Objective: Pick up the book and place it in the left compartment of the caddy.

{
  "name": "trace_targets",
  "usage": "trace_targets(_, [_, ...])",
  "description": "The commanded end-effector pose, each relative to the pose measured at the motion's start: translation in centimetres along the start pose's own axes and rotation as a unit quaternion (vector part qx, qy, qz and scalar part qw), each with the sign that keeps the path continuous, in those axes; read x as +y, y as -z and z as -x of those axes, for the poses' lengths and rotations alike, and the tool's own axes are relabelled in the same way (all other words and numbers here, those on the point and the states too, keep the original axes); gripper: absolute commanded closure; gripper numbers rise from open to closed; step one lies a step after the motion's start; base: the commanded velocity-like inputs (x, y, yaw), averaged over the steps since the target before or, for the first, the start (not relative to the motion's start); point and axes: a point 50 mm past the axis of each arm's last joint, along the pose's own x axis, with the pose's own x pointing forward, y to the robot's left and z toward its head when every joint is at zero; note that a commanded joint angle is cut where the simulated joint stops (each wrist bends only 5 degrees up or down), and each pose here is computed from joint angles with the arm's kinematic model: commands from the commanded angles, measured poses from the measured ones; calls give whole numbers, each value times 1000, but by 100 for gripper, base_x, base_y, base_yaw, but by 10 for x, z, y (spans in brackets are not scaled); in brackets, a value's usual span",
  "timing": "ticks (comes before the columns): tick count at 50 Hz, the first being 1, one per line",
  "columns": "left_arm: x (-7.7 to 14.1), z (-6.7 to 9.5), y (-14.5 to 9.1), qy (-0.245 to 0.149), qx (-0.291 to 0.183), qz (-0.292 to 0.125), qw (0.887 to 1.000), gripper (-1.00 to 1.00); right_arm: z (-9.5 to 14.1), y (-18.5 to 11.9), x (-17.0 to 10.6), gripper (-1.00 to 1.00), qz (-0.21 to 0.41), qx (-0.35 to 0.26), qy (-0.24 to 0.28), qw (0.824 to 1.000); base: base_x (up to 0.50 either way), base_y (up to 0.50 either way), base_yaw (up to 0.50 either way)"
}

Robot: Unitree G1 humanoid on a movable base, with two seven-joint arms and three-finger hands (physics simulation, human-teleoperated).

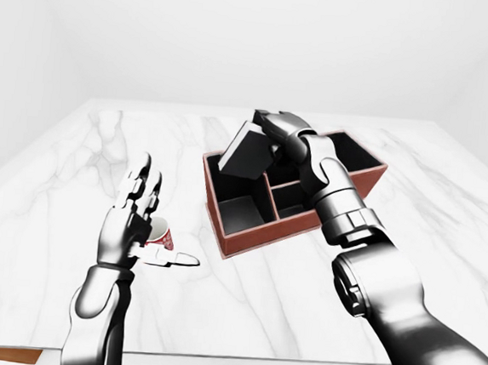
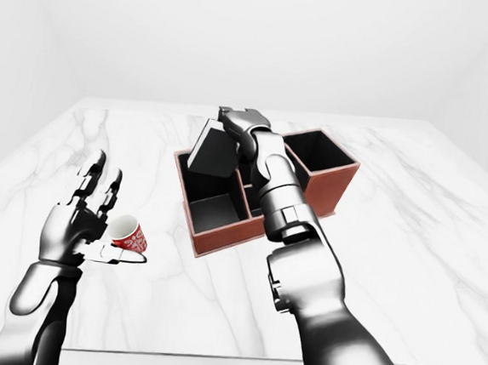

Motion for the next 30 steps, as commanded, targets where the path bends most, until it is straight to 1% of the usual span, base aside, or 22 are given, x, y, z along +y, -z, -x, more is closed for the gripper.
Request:
trace_targets(1, [1,0,-3,0,-7,3,1000,-100,-7,-14,7,100,-10,-14,7,1000,0,0,0])
trace_targets(9, [0,0,-2,2,-5,3,1000,-100,-8,-14,20,100,-4,-13,-4,1000,0,0,0])
trace_targets(10, [0,0,-2,2,-5,3,1000,-100,-8,-14,21,100,10,-12,7,1000,0,0,0])
trace_targets(11, [0,0,-2,3,-6,3,1000,-100,-9,-14,24,100,16,-12,4,1000,0,0,0])
trace_targets(15, [1,0,-2,2,-6,3,1000,-100,-9,-14,35,100,16,-11,-6,1000,0,0,0])
trace_targets(30, [1,-1,-3,3,-9,4,1000,-100,-10,-19,57,100,26,-16,-29,999,0,0,0])
